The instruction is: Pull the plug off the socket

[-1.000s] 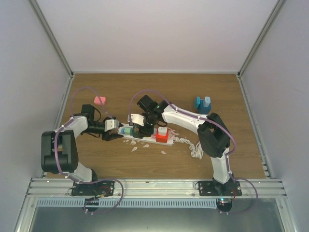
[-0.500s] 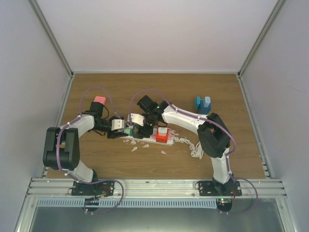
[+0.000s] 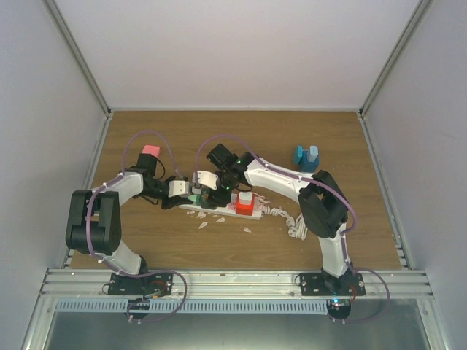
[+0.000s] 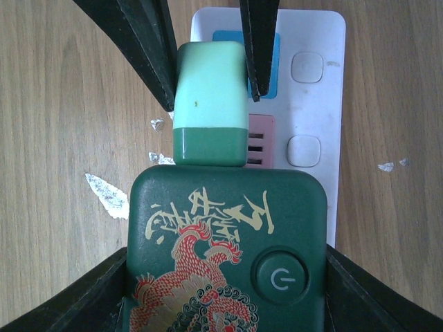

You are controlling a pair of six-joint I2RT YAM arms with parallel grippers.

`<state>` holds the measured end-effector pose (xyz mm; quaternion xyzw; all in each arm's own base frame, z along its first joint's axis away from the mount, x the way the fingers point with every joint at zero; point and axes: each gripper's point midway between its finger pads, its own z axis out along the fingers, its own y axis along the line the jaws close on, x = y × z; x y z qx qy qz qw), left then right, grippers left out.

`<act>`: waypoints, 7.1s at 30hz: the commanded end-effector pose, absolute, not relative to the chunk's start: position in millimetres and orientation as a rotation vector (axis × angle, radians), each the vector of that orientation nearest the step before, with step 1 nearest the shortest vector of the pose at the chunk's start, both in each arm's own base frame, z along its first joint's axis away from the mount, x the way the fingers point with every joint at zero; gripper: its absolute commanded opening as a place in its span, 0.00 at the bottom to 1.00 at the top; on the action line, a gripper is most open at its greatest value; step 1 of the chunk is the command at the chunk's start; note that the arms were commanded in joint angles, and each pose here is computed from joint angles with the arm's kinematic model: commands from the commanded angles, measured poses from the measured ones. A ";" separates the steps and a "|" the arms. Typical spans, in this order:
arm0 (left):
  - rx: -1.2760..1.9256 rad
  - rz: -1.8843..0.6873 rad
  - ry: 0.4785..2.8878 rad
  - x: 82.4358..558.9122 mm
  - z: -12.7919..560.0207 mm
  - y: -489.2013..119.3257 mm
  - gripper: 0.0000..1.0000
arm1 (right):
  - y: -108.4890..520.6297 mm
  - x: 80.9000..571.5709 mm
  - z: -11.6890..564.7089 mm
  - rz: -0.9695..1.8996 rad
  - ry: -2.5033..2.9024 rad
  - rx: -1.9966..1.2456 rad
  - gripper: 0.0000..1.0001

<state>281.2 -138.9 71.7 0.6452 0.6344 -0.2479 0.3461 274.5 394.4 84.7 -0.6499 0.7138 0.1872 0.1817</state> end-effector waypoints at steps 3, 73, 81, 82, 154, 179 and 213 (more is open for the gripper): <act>1.681 -0.571 1.610 295.6 86.1 -132.3 0.17 | 394.4 270.6 62.3 0.498 2.051 -1.874 0.39; 0.925 0.424 2.076 469.9 99.6 148.6 0.14 | 391.0 263.4 62.6 0.528 2.114 -1.883 0.45; 0.943 0.675 2.100 482.5 75.4 163.3 0.14 | 394.5 265.9 64.3 0.532 2.098 -1.877 0.47; 0.959 0.708 2.097 481.6 71.2 163.0 0.15 | 394.0 266.3 64.3 0.529 2.100 -1.877 0.47; 1.095 -0.354 2.424 320.6 8.4 -67.8 0.90 | 413.3 275.8 99.4 0.590 2.015 -1.827 0.28; 1.152 -0.337 2.447 319.8 -4.7 -72.2 0.77 | 412.2 284.4 128.8 0.663 1.996 -1.770 0.22; 1.011 -0.496 1.845 355.5 270.8 -126.2 0.99 | 319.9 386.9 291.9 1.239 1.896 -0.985 0.24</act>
